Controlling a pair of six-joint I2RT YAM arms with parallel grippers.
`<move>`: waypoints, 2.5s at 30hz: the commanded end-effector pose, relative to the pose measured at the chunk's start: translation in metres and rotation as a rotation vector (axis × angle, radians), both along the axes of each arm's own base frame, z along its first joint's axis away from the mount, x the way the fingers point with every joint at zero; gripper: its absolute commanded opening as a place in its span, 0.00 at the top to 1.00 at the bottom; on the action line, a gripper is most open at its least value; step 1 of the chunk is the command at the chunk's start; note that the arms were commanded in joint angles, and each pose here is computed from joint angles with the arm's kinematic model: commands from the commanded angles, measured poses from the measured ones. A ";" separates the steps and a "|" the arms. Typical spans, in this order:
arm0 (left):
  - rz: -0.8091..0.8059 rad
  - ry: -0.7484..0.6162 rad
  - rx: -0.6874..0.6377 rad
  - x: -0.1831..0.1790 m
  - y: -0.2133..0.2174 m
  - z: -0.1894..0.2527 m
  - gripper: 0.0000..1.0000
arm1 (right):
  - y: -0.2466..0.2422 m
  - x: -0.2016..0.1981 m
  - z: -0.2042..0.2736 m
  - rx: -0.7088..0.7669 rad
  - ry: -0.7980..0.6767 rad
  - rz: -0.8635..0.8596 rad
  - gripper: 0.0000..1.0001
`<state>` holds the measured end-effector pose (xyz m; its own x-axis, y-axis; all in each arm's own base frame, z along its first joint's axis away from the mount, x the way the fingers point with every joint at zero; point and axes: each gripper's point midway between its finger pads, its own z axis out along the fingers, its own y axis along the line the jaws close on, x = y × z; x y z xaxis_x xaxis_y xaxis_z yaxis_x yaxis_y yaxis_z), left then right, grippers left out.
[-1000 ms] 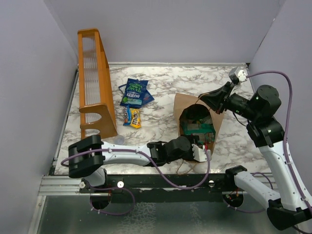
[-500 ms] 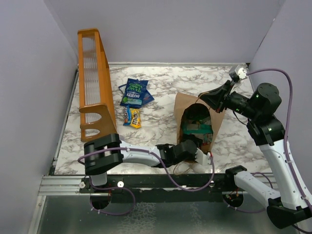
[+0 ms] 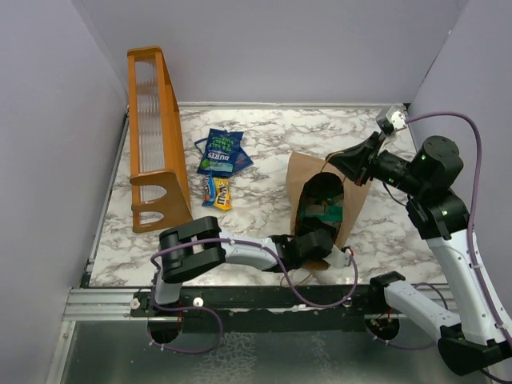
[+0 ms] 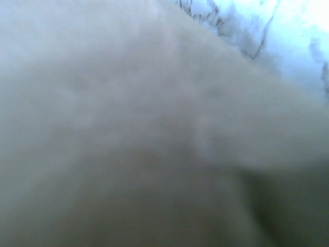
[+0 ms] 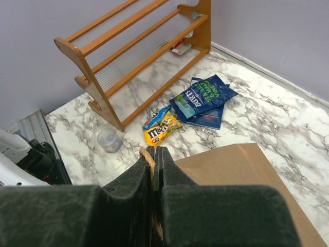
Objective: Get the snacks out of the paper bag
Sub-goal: Take out the snack from the paper bag, then place the snack at the center of the board.
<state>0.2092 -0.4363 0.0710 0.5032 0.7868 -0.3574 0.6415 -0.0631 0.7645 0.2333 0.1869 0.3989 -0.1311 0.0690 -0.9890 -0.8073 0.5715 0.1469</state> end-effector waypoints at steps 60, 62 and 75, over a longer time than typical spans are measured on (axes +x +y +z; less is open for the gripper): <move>0.461 0.183 -1.243 -0.021 0.182 0.369 1.00 | -0.078 0.012 0.059 0.076 -0.199 -0.496 0.97; 0.596 0.105 -1.209 0.007 0.198 0.367 1.00 | -0.078 0.008 0.062 0.079 -0.216 -0.485 0.97; 1.006 0.217 -0.962 0.174 0.216 0.253 1.00 | -0.100 0.039 0.080 0.079 -0.226 -0.657 0.97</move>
